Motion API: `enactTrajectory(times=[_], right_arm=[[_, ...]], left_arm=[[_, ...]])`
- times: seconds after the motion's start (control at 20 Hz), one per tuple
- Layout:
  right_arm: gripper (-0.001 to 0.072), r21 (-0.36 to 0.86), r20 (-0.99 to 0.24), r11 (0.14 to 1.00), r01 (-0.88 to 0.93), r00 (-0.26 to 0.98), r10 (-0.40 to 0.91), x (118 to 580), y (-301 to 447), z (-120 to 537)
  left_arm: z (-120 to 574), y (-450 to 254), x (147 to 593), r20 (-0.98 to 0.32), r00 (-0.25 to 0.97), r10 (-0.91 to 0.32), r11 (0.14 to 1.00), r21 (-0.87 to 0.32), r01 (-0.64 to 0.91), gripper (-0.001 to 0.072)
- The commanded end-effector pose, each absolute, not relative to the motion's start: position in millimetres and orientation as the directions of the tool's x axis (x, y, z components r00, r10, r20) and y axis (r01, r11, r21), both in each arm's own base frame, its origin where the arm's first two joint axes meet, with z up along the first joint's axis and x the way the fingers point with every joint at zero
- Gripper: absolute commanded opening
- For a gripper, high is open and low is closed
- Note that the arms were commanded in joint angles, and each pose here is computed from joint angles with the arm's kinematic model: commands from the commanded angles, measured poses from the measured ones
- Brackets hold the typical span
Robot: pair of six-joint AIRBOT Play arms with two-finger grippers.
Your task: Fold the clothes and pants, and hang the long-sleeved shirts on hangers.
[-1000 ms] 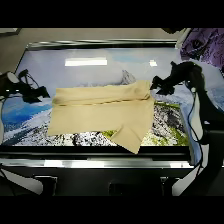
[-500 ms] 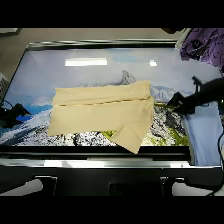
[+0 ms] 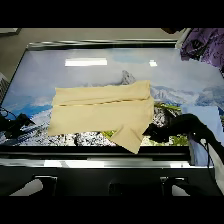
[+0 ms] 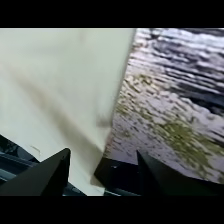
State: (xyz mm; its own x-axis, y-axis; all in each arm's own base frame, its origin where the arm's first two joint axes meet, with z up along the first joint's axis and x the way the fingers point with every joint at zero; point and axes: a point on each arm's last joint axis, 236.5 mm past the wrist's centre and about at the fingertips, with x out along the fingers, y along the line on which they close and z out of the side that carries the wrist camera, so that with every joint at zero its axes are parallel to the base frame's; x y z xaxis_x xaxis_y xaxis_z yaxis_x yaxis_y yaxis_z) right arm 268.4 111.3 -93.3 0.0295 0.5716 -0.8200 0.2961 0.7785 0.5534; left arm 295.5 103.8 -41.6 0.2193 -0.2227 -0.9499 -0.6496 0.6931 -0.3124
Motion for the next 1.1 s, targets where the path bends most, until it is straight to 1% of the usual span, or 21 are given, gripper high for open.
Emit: enactTrajectory(times=[0.0, 0.1, 0.15, 0.2, 0.25, 0.3, 0.4, 0.45, 0.55, 0.65, 1.05], right_arm=[[0.0495, 0.561, -0.817, 0.774, 0.294, 0.046, 0.574, 268, 137, -106], [0.0483, 0.563, -0.812, 0.771, 0.297, 0.029, 0.583, 266, 146, -112], [0.0407, 0.565, -0.810, 0.768, 0.301, 0.024, 0.586, 266, 150, -115], [0.0278, 0.566, -0.810, 0.768, 0.298, 0.032, 0.585, 268, 150, -115], [0.0126, 0.567, -0.812, 0.770, 0.294, 0.040, 0.582, 271, 148, -114], [0.0030, 0.570, -0.812, 0.768, 0.294, 0.054, 0.581, 275, 147, -111], [0.0028, 0.578, -0.810, 0.763, 0.288, 0.086, 0.581, 280, 146, -102], [0.0028, 0.581, -0.807, 0.759, 0.292, 0.092, 0.583, 280, 147, -98], [0.0028, 0.591, -0.801, 0.752, 0.292, 0.100, 0.591, 279, 149, -88], [0.0028, 0.601, -0.795, 0.747, 0.285, 0.120, 0.594, 280, 149, -78], [0.0028, 0.628, -0.778, 0.737, 0.250, 0.190, 0.599, 285, 150, -51]], left_arm=[[-42, 103, 295, -0.949, 0.221, -0.223, 0.691, -0.314, -0.651, 0.0602], [-42, 103, 295, -0.950, 0.221, -0.223, 0.691, -0.313, -0.651, 0.0602], [-42, 103, 295, -0.949, 0.220, -0.226, 0.688, -0.316, -0.654, 0.0602], [-40, 98, 293, -0.945, 0.213, -0.247, 0.677, -0.326, -0.660, 0.0602], [-42, 96, 293, -0.942, 0.216, -0.255, 0.673, -0.333, -0.660, 0.0602], [-43, 89, 298, -0.926, 0.245, -0.287, 0.678, -0.377, -0.631, 0.0602], [-47, 70, 309, -0.871, 0.308, -0.383, 0.649, -0.491, -0.582, 0.0602], [-53, 62, 308, -0.857, 0.305, -0.415, 0.644, -0.513, -0.567, 0.0602], [-71, 52, 296, -0.856, 0.259, -0.448, 0.638, -0.509, -0.578, 0.0601], [-82, 46, 291, -0.854, 0.239, -0.462, 0.637, -0.507, -0.580, 0.0599], [-105, 27, 290, -0.850, 0.171, -0.498, 0.658, -0.499, -0.564, 0.0582]])
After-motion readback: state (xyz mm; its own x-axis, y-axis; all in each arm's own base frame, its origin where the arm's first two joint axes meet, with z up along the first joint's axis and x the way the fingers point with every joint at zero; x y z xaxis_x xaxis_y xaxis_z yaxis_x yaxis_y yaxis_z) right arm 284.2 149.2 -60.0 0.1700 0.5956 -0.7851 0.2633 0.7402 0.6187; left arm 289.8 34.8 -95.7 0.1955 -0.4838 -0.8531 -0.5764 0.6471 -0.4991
